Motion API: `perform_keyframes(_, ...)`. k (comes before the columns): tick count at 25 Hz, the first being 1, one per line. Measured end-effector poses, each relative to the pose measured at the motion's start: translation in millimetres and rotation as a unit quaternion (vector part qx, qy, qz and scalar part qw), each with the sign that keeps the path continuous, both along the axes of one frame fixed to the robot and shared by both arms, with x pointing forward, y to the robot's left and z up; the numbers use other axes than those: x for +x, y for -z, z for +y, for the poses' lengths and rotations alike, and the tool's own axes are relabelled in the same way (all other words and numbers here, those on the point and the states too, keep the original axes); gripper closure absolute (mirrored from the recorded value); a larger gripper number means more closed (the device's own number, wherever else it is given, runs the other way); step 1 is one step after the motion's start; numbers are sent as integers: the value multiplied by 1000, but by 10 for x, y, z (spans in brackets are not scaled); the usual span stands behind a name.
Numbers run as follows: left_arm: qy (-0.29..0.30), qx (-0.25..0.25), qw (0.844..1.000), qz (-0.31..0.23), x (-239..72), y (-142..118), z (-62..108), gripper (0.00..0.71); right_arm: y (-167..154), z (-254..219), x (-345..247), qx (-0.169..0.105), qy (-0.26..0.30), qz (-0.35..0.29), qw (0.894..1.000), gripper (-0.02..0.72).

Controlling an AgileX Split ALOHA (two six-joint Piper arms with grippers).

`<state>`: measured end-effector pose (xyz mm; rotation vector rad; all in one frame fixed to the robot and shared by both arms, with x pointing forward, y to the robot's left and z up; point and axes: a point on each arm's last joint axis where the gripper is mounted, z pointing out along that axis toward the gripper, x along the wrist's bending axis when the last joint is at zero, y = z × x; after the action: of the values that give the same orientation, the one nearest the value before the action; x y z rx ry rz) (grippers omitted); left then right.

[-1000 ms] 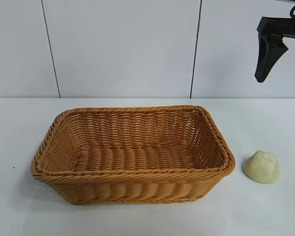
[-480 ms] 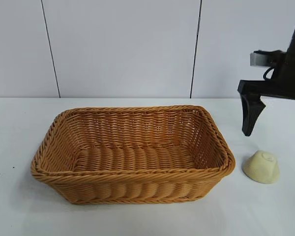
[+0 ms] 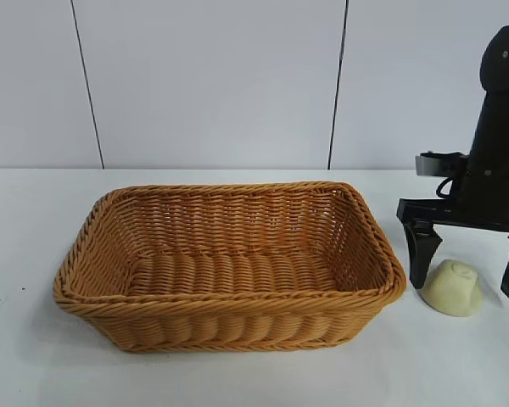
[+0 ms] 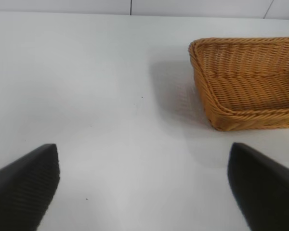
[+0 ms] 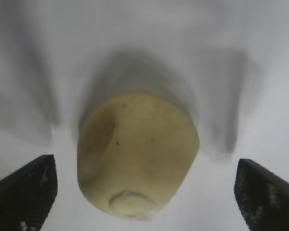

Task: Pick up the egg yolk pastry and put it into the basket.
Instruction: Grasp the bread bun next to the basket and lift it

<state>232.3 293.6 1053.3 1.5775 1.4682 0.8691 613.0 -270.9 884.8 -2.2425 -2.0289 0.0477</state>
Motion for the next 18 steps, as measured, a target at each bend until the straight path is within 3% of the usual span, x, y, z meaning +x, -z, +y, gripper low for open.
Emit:
perform_keyframes(3, 0, 0, 1000, 0, 0, 0, 0, 14, 1, 0, 6, 0, 0, -3, 1000, 98)
perform_keyframes(8, 0, 0, 1000, 0, 0, 0, 0, 14, 0, 3, 6, 1, 1, -3, 1000, 353)
perform_keyframes(10, 0, 0, 1000, 0, 0, 0, 0, 14, 0, 3, 6, 1, 1, -3, 1000, 419)
perform_keyframes(15, 0, 0, 1000, 0, 0, 0, 0, 14, -48, 4, -2, 3, 0, -4, 1000, 466)
perform_keyframes(18, 0, 0, 1000, 0, 0, 0, 0, 14, -238, 6, -3, 5, -2, -16, 1000, 472)
